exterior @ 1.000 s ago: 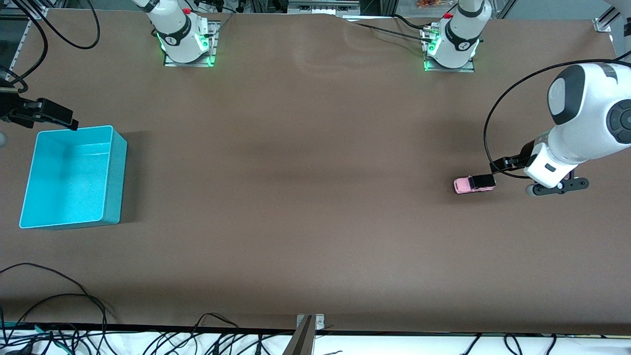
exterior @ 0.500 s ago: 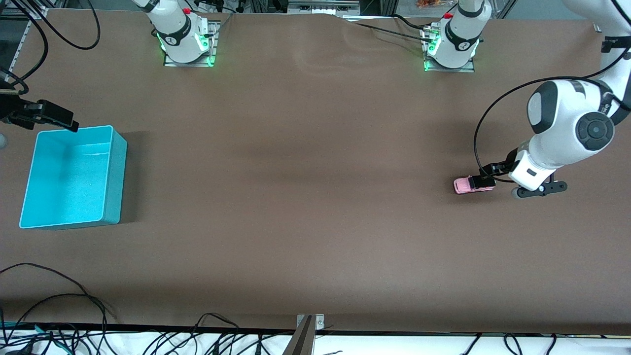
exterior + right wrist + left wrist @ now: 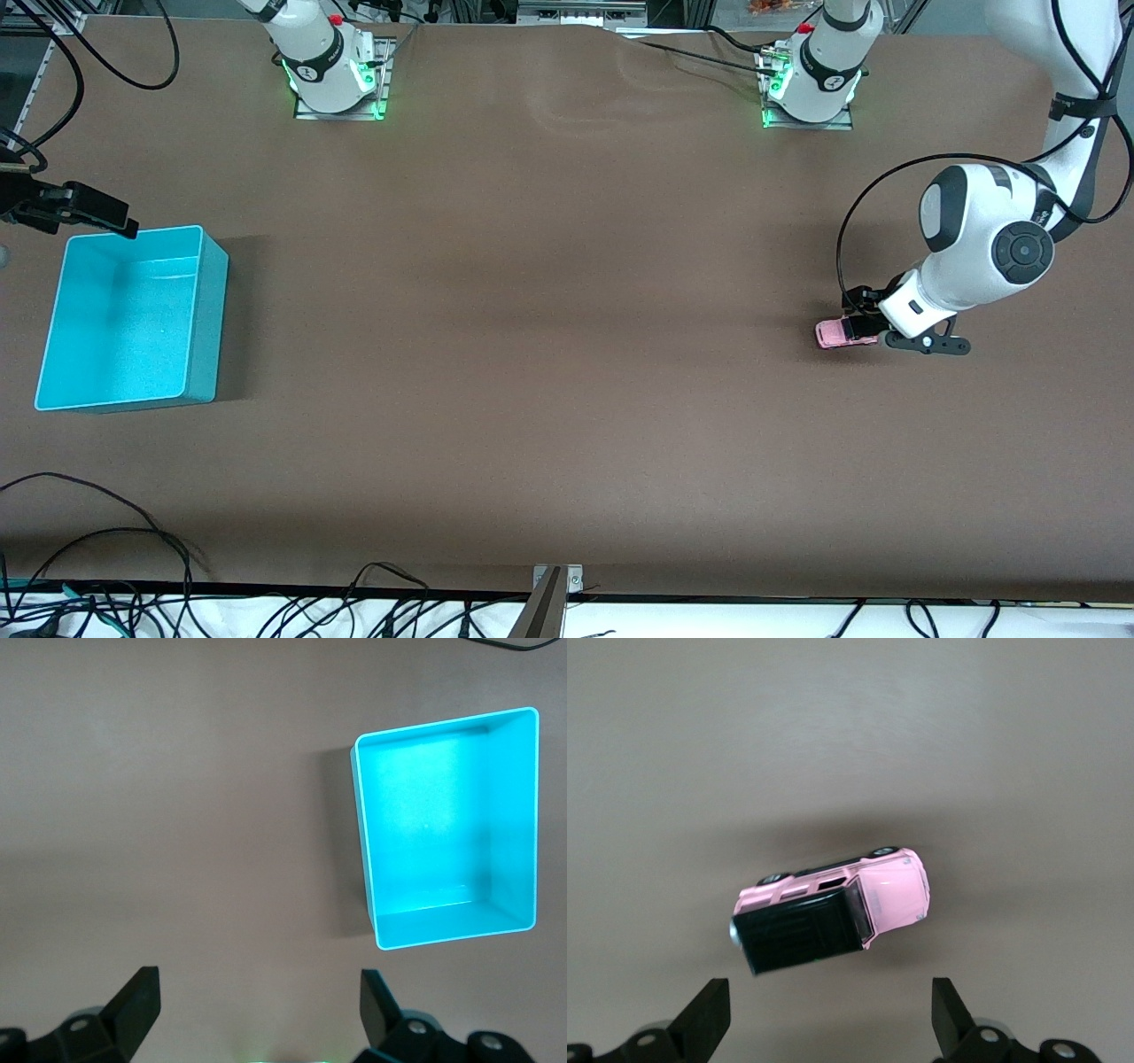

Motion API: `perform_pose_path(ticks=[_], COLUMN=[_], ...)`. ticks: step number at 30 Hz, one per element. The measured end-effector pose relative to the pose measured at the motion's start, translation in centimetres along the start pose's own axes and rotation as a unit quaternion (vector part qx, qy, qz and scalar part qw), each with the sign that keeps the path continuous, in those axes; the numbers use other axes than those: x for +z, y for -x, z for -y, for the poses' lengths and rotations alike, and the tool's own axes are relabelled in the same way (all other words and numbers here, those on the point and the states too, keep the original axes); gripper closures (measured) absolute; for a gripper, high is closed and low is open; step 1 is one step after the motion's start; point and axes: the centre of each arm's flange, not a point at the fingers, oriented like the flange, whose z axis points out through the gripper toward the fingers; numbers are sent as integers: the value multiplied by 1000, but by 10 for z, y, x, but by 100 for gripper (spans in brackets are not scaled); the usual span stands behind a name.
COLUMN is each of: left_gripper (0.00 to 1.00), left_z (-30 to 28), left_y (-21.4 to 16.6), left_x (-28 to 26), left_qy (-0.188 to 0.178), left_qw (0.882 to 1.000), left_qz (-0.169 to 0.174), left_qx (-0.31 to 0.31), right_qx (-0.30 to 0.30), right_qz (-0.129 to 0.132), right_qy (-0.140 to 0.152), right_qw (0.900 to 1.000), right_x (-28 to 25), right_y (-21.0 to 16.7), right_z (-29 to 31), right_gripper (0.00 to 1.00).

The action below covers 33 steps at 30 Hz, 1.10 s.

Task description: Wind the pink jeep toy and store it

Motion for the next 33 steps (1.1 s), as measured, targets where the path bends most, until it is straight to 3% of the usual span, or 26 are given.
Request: perform_pose_path(ticks=[6, 10, 14, 20, 27, 33], left_gripper=[0, 0, 0, 0, 0, 0], left_z=[3, 4, 5, 10, 11, 12], left_y=[6, 13, 17, 20, 16, 13], left_x=[17, 30, 37, 41, 45, 59], left_qy=[1, 4, 6, 9, -9, -16], left_qw=[994, 982, 962, 921, 874, 858], left_qz=[1, 6, 7, 7, -15, -23], left_qx=[107, 187, 273, 390, 485, 514], right_qx=[0, 0, 0, 4, 7, 7], right_qz=[2, -1, -1, 1, 1, 1], right_qy=[0, 0, 2, 2, 2, 2], right_qw=[1000, 1000, 1000, 1000, 1000, 1000], right_x=[2, 3, 4, 6, 6, 6], right_y=[-2, -3, -4, -6, -6, -6], right_z=[0, 0, 0, -4, -8, -8], right_gripper=[0, 0, 0, 0, 0, 0])
